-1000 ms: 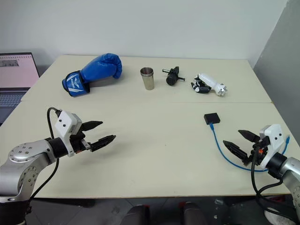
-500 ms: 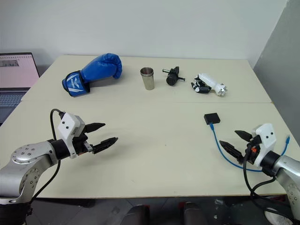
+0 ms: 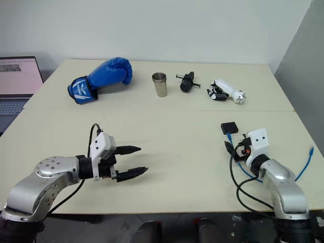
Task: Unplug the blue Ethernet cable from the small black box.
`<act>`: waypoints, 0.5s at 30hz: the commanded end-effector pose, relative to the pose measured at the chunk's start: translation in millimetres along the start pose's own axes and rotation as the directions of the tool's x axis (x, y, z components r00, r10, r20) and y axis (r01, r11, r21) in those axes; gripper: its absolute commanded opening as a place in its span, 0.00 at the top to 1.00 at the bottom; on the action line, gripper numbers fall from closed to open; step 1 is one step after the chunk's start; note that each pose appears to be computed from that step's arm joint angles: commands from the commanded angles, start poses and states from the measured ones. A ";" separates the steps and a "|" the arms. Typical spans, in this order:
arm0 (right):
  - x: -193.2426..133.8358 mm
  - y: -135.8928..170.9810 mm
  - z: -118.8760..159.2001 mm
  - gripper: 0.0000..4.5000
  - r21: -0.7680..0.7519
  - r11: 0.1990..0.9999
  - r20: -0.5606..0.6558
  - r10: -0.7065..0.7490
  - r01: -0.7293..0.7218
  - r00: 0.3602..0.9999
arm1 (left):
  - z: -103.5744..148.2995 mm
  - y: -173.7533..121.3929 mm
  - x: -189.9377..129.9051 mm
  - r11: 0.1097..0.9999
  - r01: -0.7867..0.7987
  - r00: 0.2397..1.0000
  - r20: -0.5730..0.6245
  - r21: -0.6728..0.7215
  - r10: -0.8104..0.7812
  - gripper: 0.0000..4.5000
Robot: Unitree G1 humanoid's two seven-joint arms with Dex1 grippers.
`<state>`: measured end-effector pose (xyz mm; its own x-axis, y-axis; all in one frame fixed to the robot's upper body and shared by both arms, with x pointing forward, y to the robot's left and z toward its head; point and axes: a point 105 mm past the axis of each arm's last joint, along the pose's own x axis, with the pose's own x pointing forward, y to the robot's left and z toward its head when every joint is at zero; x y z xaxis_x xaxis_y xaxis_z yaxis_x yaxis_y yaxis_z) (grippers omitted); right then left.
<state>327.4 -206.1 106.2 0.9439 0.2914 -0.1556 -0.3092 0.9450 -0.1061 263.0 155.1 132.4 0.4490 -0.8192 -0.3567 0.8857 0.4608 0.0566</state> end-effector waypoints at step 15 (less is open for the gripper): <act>42.0 -0.1 -9.5 0.12 0.048 0.995 -0.007 -0.093 0.093 0.996 | 23.4 -12.7 13.6 0.991 0.100 0.993 0.045 0.090 -0.105 0.00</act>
<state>364.0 -195.6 82.4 0.9636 0.2017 -0.1752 -0.2146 0.9750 -0.0578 260.7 131.9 142.5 0.3584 -0.8715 -0.3346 0.9322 0.3538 0.0769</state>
